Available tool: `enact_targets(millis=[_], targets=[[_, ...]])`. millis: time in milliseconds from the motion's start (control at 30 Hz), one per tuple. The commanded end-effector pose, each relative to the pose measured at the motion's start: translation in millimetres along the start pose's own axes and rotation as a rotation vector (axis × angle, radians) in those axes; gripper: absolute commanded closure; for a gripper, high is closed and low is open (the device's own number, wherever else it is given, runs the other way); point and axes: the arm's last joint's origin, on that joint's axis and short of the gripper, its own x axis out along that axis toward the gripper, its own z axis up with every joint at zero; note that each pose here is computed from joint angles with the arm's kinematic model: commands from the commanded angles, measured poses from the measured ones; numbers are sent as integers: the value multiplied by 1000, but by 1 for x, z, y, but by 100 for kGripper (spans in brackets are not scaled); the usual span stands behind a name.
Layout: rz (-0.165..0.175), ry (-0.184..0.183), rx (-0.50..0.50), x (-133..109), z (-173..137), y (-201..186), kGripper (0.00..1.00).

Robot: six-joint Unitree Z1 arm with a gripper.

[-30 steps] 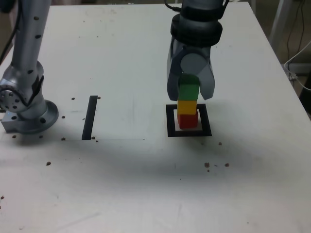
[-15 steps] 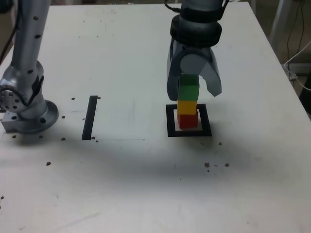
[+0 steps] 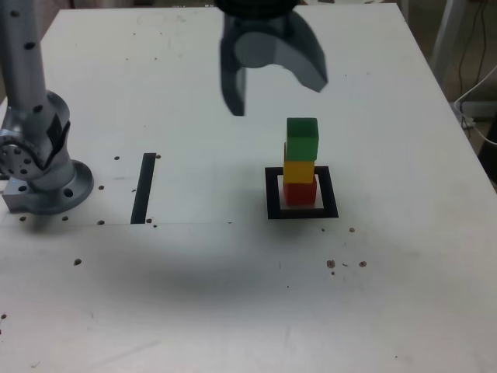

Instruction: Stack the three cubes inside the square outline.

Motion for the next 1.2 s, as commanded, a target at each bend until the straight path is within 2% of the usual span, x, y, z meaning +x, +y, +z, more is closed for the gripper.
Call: enact_targets(millis=[0,133,267,400,500,667,1033,1167], targets=[[1,-3,-5,-3,-14,1,0],[-1,22,-11,1,-39,2,0],[1,64,-15,11,-63,2,0],[27,112,-28,26,-87,5,1],[41,133,-43,39,-101,9,1],[33,137,-54,60,-117,10,0],[-34,123,-66,107,-140,4,0],[-46,121,-66,115,-144,3,0]])
